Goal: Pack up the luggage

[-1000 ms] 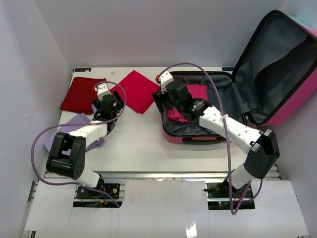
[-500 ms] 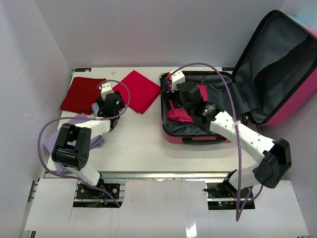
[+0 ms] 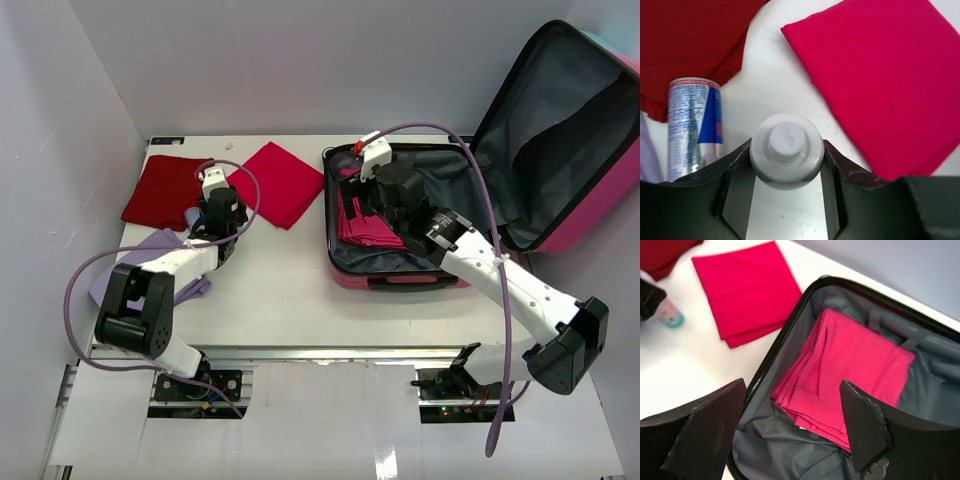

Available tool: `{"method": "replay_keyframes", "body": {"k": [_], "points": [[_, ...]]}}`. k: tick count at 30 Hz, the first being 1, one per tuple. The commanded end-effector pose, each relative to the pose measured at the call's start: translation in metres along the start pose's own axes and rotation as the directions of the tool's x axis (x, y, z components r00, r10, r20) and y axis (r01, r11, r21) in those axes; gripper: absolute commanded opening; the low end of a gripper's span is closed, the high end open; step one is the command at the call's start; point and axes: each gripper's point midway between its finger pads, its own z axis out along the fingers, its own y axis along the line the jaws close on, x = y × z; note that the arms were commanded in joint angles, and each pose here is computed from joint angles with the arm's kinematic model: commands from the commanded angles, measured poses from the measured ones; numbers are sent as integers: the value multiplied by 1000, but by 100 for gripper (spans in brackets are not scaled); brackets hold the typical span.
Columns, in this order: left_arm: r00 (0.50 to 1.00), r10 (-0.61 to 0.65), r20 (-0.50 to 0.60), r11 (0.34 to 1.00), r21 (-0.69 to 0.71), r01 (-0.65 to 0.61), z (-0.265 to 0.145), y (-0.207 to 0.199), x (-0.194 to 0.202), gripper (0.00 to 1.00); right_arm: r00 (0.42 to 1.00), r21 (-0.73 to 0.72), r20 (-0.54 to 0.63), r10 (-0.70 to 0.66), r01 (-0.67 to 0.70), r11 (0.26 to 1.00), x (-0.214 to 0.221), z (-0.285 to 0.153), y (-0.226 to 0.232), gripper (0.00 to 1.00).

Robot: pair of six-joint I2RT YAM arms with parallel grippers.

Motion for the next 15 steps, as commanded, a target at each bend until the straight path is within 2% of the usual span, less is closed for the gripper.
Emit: {"method": "replay_keyframes", "body": {"k": [1,3,7,10,12,15], "points": [[992,-37,118,992,127,22,-52,-35,-63,0,992,129,98,74,-86,988,-40,-39,-35,82],[985,-40,169,980,201,6,-79,-61,-90,0,988,203,122,93,-117,972,-44,-59,-55,82],[980,12,199,918,387,-90,-128,-125,-109,0,973,347,186,135,-194,918,-48,-97,-98,82],[973,34,226,801,576,-162,-173,-177,-115,0,946,431,264,186,-289,855,-45,-131,-123,82],[959,79,271,696,674,-247,-205,-211,-110,0,928,435,307,210,-333,836,-41,-146,-129,82],[920,178,348,593,708,-383,-231,-245,-99,0,893,403,382,239,-393,827,-40,-170,-135,82]]}}
